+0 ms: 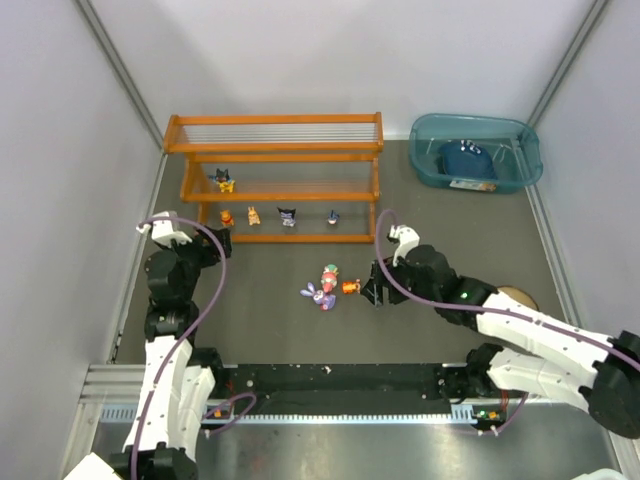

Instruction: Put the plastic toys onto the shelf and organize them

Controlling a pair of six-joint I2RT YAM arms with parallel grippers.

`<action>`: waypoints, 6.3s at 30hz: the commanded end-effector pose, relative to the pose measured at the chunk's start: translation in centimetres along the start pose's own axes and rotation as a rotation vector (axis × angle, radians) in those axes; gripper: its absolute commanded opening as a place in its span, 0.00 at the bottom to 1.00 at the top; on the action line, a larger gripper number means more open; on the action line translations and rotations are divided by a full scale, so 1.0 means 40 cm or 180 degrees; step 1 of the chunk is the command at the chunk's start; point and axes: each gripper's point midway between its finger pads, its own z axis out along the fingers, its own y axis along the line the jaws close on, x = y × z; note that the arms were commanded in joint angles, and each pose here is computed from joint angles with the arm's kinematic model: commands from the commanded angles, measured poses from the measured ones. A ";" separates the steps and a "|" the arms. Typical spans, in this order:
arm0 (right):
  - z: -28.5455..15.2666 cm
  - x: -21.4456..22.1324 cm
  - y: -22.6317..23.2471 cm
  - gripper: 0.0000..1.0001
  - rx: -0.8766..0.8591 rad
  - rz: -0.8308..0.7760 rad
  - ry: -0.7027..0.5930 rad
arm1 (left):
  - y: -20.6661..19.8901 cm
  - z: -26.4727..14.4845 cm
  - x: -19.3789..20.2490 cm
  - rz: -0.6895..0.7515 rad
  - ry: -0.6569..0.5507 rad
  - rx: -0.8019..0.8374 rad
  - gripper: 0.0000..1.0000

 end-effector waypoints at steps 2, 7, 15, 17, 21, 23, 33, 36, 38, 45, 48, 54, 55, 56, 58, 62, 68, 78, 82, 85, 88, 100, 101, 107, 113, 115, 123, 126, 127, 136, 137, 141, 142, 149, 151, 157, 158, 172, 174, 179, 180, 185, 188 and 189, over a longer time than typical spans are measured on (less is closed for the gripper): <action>0.029 -0.008 0.004 0.70 0.0006 -0.0095 0.0175 | -0.088 -0.033 0.047 -0.0127 0.0277 0.0529 0.82; 0.043 0.013 0.025 0.65 -0.0125 0.0189 0.0247 | -0.111 -0.070 0.073 -0.0006 0.0374 0.0664 0.82; 0.063 0.044 0.014 0.67 -0.0122 0.0404 0.0203 | -0.118 -0.085 0.103 0.0100 0.0536 0.0779 0.82; 0.071 0.051 0.009 0.68 -0.0099 0.0413 0.0235 | -0.117 -0.084 0.116 0.0103 0.0591 0.0794 0.82; 0.092 0.060 0.003 0.68 -0.0056 0.0407 0.0305 | -0.109 -0.082 0.134 0.0122 0.0653 0.0781 0.83; 0.105 0.070 -0.001 0.68 -0.0037 0.0399 0.0367 | -0.108 -0.082 0.143 0.0117 0.0673 0.0794 0.83; 0.166 0.073 -0.013 0.68 0.0017 0.0501 0.0321 | -0.100 -0.081 0.152 0.0127 0.0663 0.0772 0.83; 0.182 0.062 -0.020 0.67 0.0018 0.0544 0.0262 | -0.102 -0.080 0.151 0.0130 0.0656 0.0780 0.83; 0.188 0.054 -0.026 0.67 0.0025 0.0524 0.0250 | -0.098 -0.079 0.149 0.0160 0.0641 0.0767 0.83; 0.207 0.041 -0.065 0.64 -0.0007 0.0408 0.0277 | -0.096 -0.078 0.147 0.0175 0.0630 0.0740 0.83; 0.219 0.043 -0.075 0.62 -0.0056 0.0390 0.0300 | -0.095 -0.078 0.145 0.0181 0.0617 0.0735 0.83; 0.240 0.052 -0.071 0.59 -0.0214 0.0280 0.0376 | -0.095 -0.078 0.141 0.0204 0.0598 0.0733 0.82; 0.242 0.052 -0.071 0.59 -0.0224 0.0273 0.0379 | -0.096 -0.078 0.140 0.0211 0.0595 0.0740 0.82; 0.246 0.056 -0.072 0.59 -0.0242 0.0261 0.0402 | -0.096 -0.079 0.142 0.0209 0.0606 0.0741 0.82; 0.250 0.056 -0.075 0.59 -0.0243 0.0270 0.0406 | -0.096 -0.079 0.140 0.0212 0.0593 0.0735 0.82; 0.257 0.062 -0.080 0.51 -0.0264 0.0283 0.0432 | -0.094 -0.078 0.138 0.0217 0.0583 0.0724 0.82; 0.267 0.074 -0.089 0.42 -0.0284 0.0317 0.0473 | -0.091 -0.077 0.141 0.0220 0.0592 0.0710 0.82; 0.269 0.085 -0.089 0.30 -0.0309 0.0303 0.0528 | -0.095 -0.080 0.134 0.0233 0.0561 0.0722 0.82; 0.260 0.079 -0.083 0.16 -0.0332 0.0282 0.0526 | -0.096 -0.082 0.124 0.0243 0.0509 0.0721 0.82; 0.249 0.071 -0.075 0.05 -0.0355 0.0294 0.0522 | -0.096 -0.085 0.112 0.0236 0.0469 0.0690 0.82; 0.226 0.043 -0.054 0.00 -0.0427 0.0297 0.0433 | -0.105 -0.097 0.084 0.0258 0.0334 0.0710 0.83; 0.047 -0.025 -0.025 0.00 -0.0290 0.0149 0.0309 | -0.225 -0.148 -0.015 0.0307 -0.0026 0.1376 0.99; 0.022 -0.042 -0.017 0.00 -0.0301 0.0155 0.0222 | -0.233 -0.152 -0.022 0.0300 -0.0046 0.1417 0.99; -0.063 -0.056 0.001 0.00 -0.0282 0.0165 0.0228 | -0.337 -0.192 -0.009 0.0562 0.0066 0.1935 0.99; -0.101 -0.051 0.016 0.00 -0.0315 0.0122 0.0388 | -0.469 -0.232 0.087 0.0940 0.0488 0.2544 0.99; -0.111 -0.052 0.021 0.00 -0.0332 0.0109 0.0400 | -0.532 -0.270 0.140 0.1210 0.0648 0.2907 0.99; -0.142 -0.039 0.032 0.00 -0.0407 0.0094 0.0464 | -0.680 -0.308 0.300 0.2203 0.0965 0.3196 0.99; -0.157 -0.039 0.044 0.00 -0.0468 0.0091 0.0494 | -0.729 -0.307 0.345 0.2397 0.0988 0.3317 0.99; -0.163 -0.033 0.046 0.00 -0.0479 0.0086 0.0533 | -0.745 -0.314 0.349 0.2444 0.0979 0.3369 0.99; -0.198 -0.035 0.066 0.00 -0.0583 0.0112 0.0537 | -0.867 -0.313 0.375 0.2897 0.0851 0.3634 0.99; -0.199 -0.032 0.065 0.00 -0.0582 0.0122 0.0538 | -0.875 -0.318 0.378 0.2946 0.0839 0.3689 0.99; -0.210 -0.032 0.068 0.00 -0.0596 0.0139 0.0502 | -0.888 -0.339 0.422 0.3191 0.0972 0.3838 0.99; -0.211 -0.032 0.069 0.00 -0.0598 0.0143 0.0498 | -0.893 -0.338 0.423 0.3224 0.0989 0.3840 0.99; -0.219 -0.030 0.070 0.00 -0.0602 0.0153 0.0497 | -0.897 -0.349 0.482 0.3604 0.1183 0.3862 0.99; -0.218 -0.027 0.068 0.00 -0.0594 0.0164 0.0504 | -0.896 -0.347 0.484 0.3663 0.1225 0.3828 0.98; -0.220 -0.026 0.070 0.00 -0.0603 0.0174 0.0505 | -0.893 -0.337 0.492 0.3762 0.1316 0.3744 0.89; -0.220 -0.025 0.069 0.00 -0.0597 0.0175 0.0508 | -0.894 -0.337 0.493 0.3758 0.1319 0.3743 0.87; -0.226 -0.020 0.077 0.00 -0.0653 0.0227 0.0509 | -0.912 -0.330 0.519 0.3653 0.1450 0.3666 0.47; -0.230 -0.022 0.078 0.00 -0.0657 0.0230 0.0487 | -0.914 -0.329 0.520 0.3621 0.1462 0.3638 0.20; -0.247 -0.037 0.091 0.20 -0.0718 0.0256 0.0399 | -0.898 -0.333 0.533 0.3528 0.1548 0.3586 0.00; -0.249 -0.038 0.093 0.35 -0.0727 0.0266 0.0393 | -0.899 -0.336 0.521 0.3459 0.1522 0.3570 0.00; -0.276 -0.084 0.098 0.61 -0.0686 0.0314 0.0107 | -0.876 -0.344 0.504 0.3189 0.1410 0.3510 0.00; -0.297 -0.119 0.107 0.68 -0.0693 0.0351 -0.0098 | -0.860 -0.351 0.481 0.2967 0.1302 0.3474 0.00; -0.302 -0.127 0.109 0.69 -0.0699 0.0358 -0.0152 | -0.858 -0.356 0.460 0.2845 0.1253 0.3458 0.00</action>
